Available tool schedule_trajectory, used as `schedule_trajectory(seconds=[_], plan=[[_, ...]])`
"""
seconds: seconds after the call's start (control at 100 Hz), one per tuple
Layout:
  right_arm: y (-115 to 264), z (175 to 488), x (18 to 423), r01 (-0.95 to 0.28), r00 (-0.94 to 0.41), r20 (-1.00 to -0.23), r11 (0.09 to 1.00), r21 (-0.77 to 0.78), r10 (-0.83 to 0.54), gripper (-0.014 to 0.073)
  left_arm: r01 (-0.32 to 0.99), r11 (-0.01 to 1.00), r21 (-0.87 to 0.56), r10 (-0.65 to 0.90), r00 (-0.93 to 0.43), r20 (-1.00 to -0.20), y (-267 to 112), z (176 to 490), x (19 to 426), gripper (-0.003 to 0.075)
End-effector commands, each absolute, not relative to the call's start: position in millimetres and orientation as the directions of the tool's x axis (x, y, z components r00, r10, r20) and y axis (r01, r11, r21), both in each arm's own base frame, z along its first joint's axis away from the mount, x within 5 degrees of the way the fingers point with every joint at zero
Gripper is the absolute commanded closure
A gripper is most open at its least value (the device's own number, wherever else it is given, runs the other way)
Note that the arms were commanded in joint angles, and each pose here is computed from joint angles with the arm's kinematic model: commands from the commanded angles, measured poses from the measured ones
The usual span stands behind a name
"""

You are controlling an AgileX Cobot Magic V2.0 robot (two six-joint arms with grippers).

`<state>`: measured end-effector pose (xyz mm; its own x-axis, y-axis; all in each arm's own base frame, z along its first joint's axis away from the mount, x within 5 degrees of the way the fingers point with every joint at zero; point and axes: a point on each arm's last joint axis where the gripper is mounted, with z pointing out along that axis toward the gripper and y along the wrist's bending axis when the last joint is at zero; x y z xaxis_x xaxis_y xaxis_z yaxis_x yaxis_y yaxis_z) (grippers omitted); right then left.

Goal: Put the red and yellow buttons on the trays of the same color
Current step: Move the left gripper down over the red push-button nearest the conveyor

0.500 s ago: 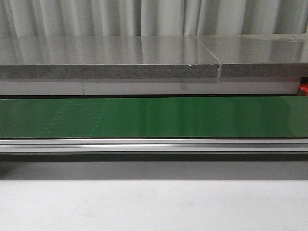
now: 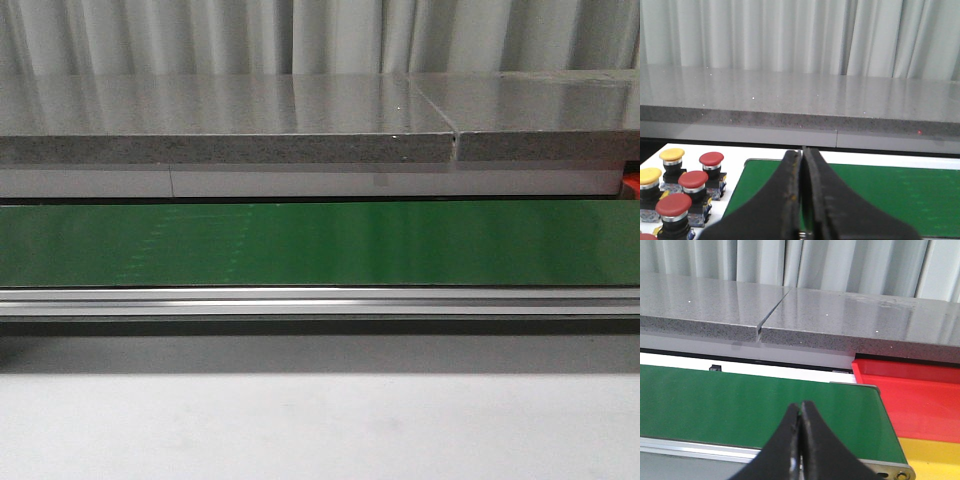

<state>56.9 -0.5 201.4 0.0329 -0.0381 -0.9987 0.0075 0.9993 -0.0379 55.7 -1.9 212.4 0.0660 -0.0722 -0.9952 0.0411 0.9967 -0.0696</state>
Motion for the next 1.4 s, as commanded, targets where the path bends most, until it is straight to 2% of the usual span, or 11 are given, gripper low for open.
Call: schedule_trajectory(seconds=[0.0,0.19,0.36,0.51,0.61,0.98,1.24,1.31,1.36,1.39], plan=[[0,213,54,0.005,0.137,-0.99,0.999,-0.043,-0.043,0.0714,0.059,0.994,-0.091,-0.099,0.151,-0.983,-2,234,49,0.0739],[0,213,54,0.005,0.137,-0.99,0.999,-0.043,-0.043,0.0714,0.038,0.995,-0.095,-0.098,0.08,-0.992,-1,275,46,0.0739],[0,213,54,0.005,0.137,-0.99,0.999,-0.043,-0.043,0.0714,-0.006,0.995,-0.095,-0.095,-0.144,-0.985,1,311,55,0.0739],[0,213,54,0.005,0.137,-0.99,0.999,-0.043,-0.043,0.0714,-0.053,0.996,-0.065,-0.08,-0.362,-0.929,3,336,70,0.0739],[0,213,54,0.005,0.137,-0.99,0.999,-0.043,-0.043,0.0714,-0.069,0.996,-0.053,-0.079,-0.448,-0.891,3,349,82,0.0739],[0,213,54,0.005,0.137,-0.99,0.999,-0.043,-0.043,0.0714,-0.085,0.996,-0.03,-0.076,-0.62,-0.781,2,338,116,0.0739],[0,213,54,0.005,0.137,-0.99,0.999,-0.043,-0.043,0.0714,-0.08,0.997,-0.014,-0.063,-0.664,-0.745,2,332,126,0.0735],[0,213,54,0.005,0.137,-0.99,0.999,-0.043,-0.043,0.0714,-0.08,0.997,-0.012,-0.063,-0.672,-0.738,2,331,128,0.0694],[0,213,54,0.005,0.137,-0.99,0.999,-0.043,-0.043,0.0714,-0.08,0.997,-0.011,-0.063,-0.677,-0.734,2,330,129,0.0629],[0,213,54,0.005,0.137,-0.99,0.999,-0.043,-0.043,0.0714,-0.08,0.997,-0.011,-0.063,-0.68,-0.73,2,329,130,0.0563]])
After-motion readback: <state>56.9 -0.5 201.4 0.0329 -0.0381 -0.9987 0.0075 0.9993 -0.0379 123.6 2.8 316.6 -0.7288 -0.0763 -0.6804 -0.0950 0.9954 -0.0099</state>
